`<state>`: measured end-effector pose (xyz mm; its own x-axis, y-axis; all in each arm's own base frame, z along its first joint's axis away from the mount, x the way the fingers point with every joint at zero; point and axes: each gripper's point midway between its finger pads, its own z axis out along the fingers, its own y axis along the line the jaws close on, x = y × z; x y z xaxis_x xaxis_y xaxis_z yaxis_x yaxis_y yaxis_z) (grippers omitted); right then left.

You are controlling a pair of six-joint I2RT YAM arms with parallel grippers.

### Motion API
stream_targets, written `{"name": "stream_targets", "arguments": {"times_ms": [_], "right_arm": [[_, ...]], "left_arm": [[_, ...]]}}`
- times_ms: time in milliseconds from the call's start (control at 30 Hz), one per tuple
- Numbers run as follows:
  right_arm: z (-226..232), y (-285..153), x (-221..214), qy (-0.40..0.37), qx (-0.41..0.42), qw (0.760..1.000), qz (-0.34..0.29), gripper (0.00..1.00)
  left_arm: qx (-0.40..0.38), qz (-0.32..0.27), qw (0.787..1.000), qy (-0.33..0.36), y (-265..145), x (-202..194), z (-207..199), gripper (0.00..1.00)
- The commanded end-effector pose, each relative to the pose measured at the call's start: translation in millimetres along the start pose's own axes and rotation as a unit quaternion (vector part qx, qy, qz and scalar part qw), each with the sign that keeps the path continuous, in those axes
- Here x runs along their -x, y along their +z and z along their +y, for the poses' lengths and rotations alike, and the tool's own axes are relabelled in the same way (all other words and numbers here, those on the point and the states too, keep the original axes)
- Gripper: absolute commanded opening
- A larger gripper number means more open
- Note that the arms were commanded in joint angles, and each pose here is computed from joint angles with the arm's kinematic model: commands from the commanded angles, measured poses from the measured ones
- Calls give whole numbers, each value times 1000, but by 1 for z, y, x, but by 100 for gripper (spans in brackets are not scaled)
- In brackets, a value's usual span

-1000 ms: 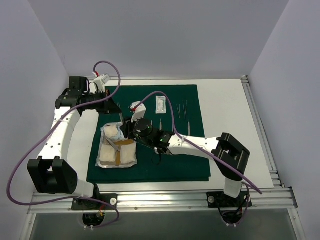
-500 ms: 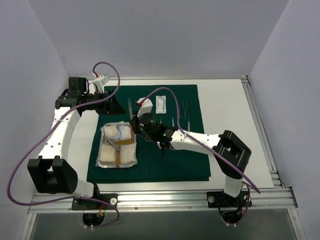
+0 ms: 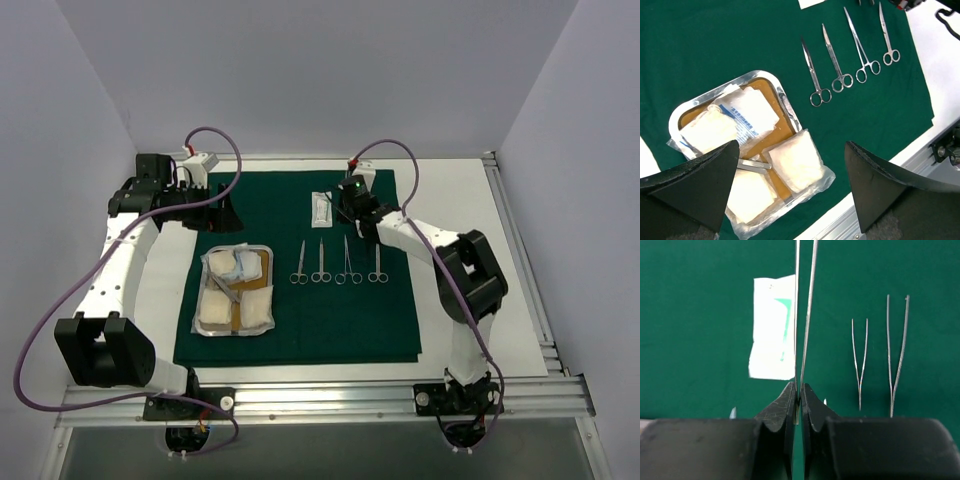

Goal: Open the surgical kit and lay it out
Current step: Place the medical item in the surgical kit.

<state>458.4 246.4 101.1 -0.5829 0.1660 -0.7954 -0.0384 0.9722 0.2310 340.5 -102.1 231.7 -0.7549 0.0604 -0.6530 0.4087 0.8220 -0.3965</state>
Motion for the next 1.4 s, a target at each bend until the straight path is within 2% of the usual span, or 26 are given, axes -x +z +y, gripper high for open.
{"name": "stream_targets", "arguments": {"times_ms": [0, 133, 500, 967, 1367], "right_arm": [[0, 14, -17, -33, -4, 998, 46, 0], [-16, 31, -32, -54, -32, 995, 79, 0], [-26, 34, -55, -65, -41, 991, 106, 0], [-38, 44, -54, -95, -74, 986, 113, 1], [-47, 52, -55, -97, -88, 984, 118, 7]], "left_arm": [[10, -1, 1000, 13, -1, 1, 7, 94], [11, 0, 1000, 14, 1, 0, 8, 94], [5, -1, 1000, 11, 2, 0, 7, 95], [2, -1, 1000, 14, 2, 0, 5, 95], [-4, 6, 1000, 10, 5, -3, 6, 95]]}}
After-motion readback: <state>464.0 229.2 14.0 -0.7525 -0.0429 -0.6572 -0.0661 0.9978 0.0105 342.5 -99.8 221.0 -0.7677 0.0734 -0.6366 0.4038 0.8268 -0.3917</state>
